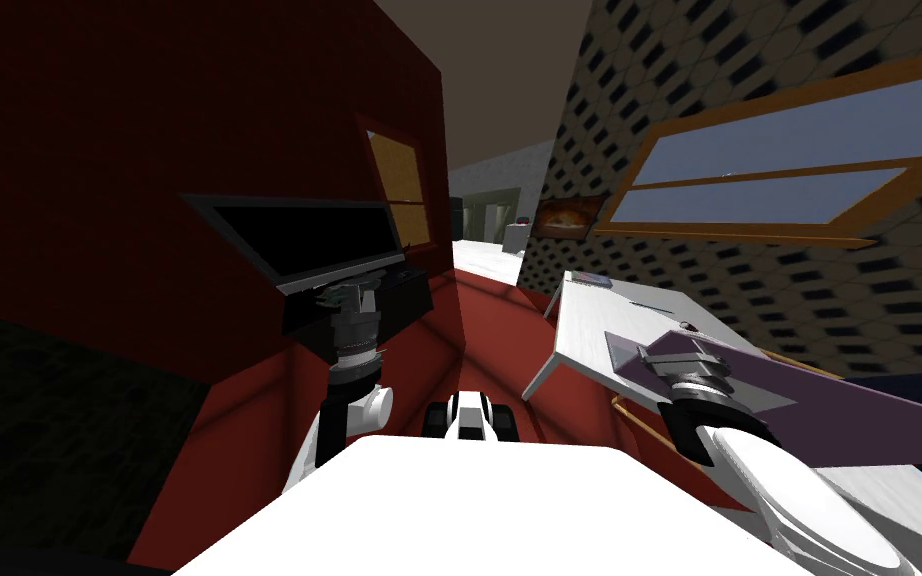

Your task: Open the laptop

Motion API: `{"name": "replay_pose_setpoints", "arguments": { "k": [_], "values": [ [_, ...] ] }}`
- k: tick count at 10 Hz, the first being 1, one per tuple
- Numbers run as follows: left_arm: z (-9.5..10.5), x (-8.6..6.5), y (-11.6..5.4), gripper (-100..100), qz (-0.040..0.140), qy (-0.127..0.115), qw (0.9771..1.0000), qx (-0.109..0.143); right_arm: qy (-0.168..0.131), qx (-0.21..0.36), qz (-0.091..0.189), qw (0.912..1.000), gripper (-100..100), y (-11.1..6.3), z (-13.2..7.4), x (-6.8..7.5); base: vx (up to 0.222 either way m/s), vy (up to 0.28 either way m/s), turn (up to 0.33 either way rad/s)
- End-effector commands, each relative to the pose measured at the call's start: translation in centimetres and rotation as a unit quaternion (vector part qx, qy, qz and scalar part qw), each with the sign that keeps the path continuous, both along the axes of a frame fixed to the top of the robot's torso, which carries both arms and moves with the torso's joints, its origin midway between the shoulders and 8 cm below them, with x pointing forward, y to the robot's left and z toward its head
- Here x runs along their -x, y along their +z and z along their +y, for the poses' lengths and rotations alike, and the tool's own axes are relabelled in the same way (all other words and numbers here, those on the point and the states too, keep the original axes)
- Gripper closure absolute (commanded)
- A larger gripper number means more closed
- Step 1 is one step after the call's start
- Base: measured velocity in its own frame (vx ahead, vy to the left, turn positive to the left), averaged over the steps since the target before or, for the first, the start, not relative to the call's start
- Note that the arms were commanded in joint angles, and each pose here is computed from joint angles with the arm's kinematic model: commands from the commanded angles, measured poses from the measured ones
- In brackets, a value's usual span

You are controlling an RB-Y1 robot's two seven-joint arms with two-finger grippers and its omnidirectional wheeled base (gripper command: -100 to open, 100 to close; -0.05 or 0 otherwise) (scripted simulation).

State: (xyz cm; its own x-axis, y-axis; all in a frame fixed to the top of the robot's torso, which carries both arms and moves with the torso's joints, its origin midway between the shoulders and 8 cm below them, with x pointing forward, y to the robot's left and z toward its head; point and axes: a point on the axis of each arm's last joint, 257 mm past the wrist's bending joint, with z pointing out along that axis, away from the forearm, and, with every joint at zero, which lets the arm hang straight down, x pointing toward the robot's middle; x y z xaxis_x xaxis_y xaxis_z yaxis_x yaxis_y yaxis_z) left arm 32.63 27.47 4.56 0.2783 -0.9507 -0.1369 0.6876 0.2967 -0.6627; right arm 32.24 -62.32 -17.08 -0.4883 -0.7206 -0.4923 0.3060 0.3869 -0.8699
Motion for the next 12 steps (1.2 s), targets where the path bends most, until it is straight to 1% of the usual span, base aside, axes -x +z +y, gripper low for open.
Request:
{"name": "replay_pose_setpoints", "arguments": {
  "k": [1,2,3,4,5,6,7,8,9,10,11,12],
  "values": [
    [0.0,0.0,0.0,0,0.000,0.000,1.0000,0.000,-0.030,0.001,-0.002,0.9995,-100,0.5,-3.0,1.2,-0.056,0.028,0.327],
    [0.0,0.0,0.0,0,0.000,0.000,1.0000,0.000,-0.030,0.001,-0.002,0.9995,-100,0.5,-3.0,1.2,-0.067,0.038,0.245],
    [0.0,0.0,0.0,0,0.000,0.000,1.0000,0.000,-0.030,0.001,-0.002,0.9995,-100,0.5,-3.0,1.2,-0.029,0.023,-0.028],
    [0.0,0.0,0.0,0,0.000,0.000,1.0000,0.000,-0.044,0.001,-0.003,0.9990,-100,0.7,-4.4,1.7,-0.030,0.024,0.107],
    [0.0,0.0,0.0,0,0.000,0.000,1.0000,0.000,-0.044,0.001,-0.003,0.9990,-100,0.7,-4.4,1.7,-0.031,0.017,0.126],
    [0.0,0.0,0.0,0,0.000,0.000,1.0000,0.000,-0.057,0.001,-0.005,0.9984,-100,1.0,-5.8,2.3,-0.043,0.018,0.194],
    [0.0,0.0,0.0,0,0.000,0.000,1.0000,0.000,-0.050,0.001,-0.004,0.9988,-100,0.8,-5.1,2.1,-0.022,0.007,0.044],
    [0.0,0.0,0.0,0,0.000,0.000,1.0000,0.000,-0.030,0.001,-0.002,0.9995,100,0.5,-3.0,1.2,0.043,-0.017,-0.365],
    [0.0,0.0,0.0,0,0.000,0.000,1.0000,0.000,-0.017,0.001,-0.001,0.9999,100,0.4,-1.6,0.6,0.076,-0.047,-0.397],
    [0.0,0.0,0.0,0,0.000,0.000,1.0000,0.000,-0.004,0.001,0.000,1.0000,100,0.2,-0.2,0.1,0.098,-0.064,-0.238],
    [0.0,0.0,0.0,0,0.000,0.000,1.0000,0.000,-0.004,0.001,0.000,1.0000,100,0.2,-0.2,0.1,0.077,-0.040,-0.051],
    [0.0,0.0,0.0,0,0.000,0.000,1.0000,0.000,0.009,0.001,0.000,1.0000,100,0.1,1.2,-0.3,0.063,-0.029,-0.160]
  ]
}}
